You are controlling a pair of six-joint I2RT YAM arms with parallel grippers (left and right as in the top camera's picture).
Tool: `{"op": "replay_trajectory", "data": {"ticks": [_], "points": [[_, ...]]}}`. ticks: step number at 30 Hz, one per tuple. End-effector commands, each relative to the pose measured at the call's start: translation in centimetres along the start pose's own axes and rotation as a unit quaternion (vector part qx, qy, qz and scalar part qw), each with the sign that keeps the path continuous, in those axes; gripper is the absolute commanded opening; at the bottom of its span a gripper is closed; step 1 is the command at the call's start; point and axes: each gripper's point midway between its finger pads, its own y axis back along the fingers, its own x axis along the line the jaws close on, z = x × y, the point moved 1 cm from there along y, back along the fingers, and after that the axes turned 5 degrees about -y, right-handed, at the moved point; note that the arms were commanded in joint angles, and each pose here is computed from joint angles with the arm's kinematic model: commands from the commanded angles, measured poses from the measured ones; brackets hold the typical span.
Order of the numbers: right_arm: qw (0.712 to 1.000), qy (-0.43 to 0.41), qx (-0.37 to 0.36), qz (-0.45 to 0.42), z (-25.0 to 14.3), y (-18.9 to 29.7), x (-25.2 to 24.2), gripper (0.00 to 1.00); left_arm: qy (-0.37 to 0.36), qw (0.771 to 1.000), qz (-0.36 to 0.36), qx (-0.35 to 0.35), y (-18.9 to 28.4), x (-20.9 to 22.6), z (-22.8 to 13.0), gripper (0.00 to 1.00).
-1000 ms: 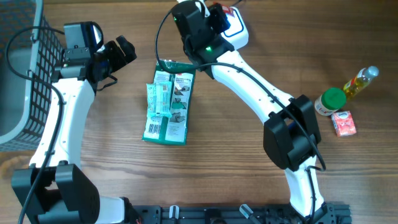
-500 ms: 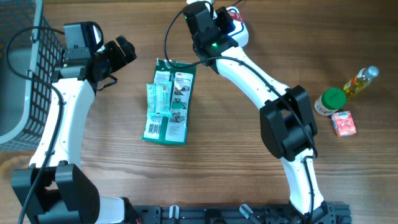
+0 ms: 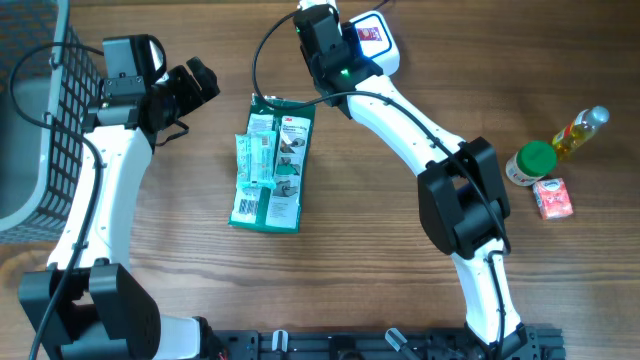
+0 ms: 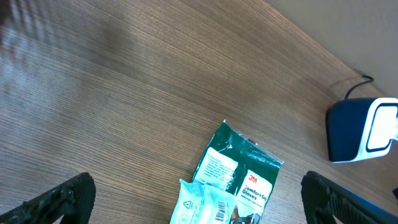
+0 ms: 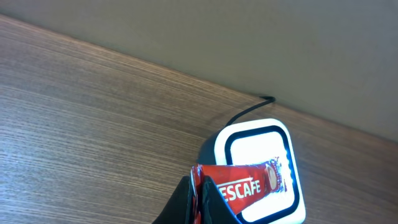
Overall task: Scan the item barcode
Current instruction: 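Hold the red stick's label over the white scanner with the right gripper, then carry the red stick to the right side and lower it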
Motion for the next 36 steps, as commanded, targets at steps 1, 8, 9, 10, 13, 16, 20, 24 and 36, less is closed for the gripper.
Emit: {"op": "replay_trajectory", "data": {"ticks": [1,8,9,10,13,16,20,24,36], "points": [[1.000,-0.012,0.010,-0.003,-1.0,-0.8,-0.2,0.09,-0.003,1.000,-0.001,-0.006,0.1,-0.1,0.4,1.00],[0.998,-0.033,-0.030,-0.053,3.0,2.4,-3.3,0.04,-0.003,1.000,-0.001,-0.006,0.2,-0.1,0.4,1.00],[0.997,-0.036,-0.036,-0.052,3.8,3.2,-3.7,0.04,-0.003,1.000,-0.001,-0.006,0.2,-0.1,0.4,1.00],[0.997,-0.039,-0.041,-0.052,4.5,4.2,-4.1,0.04,-0.003,1.000,-0.001,-0.005,0.1,-0.1,0.4,1.00],[0.997,-0.038,-0.038,-0.053,6.1,7.9,-6.1,0.04,-0.003,1.000,-0.001,-0.005,0.1,-0.1,0.4,1.00],[0.997,-0.043,0.012,-0.058,5.1,11.6,-9.2,0.04,-0.003,1.000,-0.001,-0.005,0.1,-0.1,0.4,1.00],[0.991,-0.029,0.128,0.009,0.7,13.2,-10.9,0.04,-0.003,1.000,-0.001,-0.006,0.2,-0.1,0.4,1.00],[0.935,-0.026,0.328,0.129,-8.1,13.8,-12.3,0.04,-0.003,1.000,-0.001,-0.005,0.1,-0.1,0.4,1.00],[0.835,-0.117,0.536,0.035,-18.3,12.9,-19.8,0.50,-0.003,1.000,-0.001,-0.005,0.1,-0.1,0.4,1.00]]}}
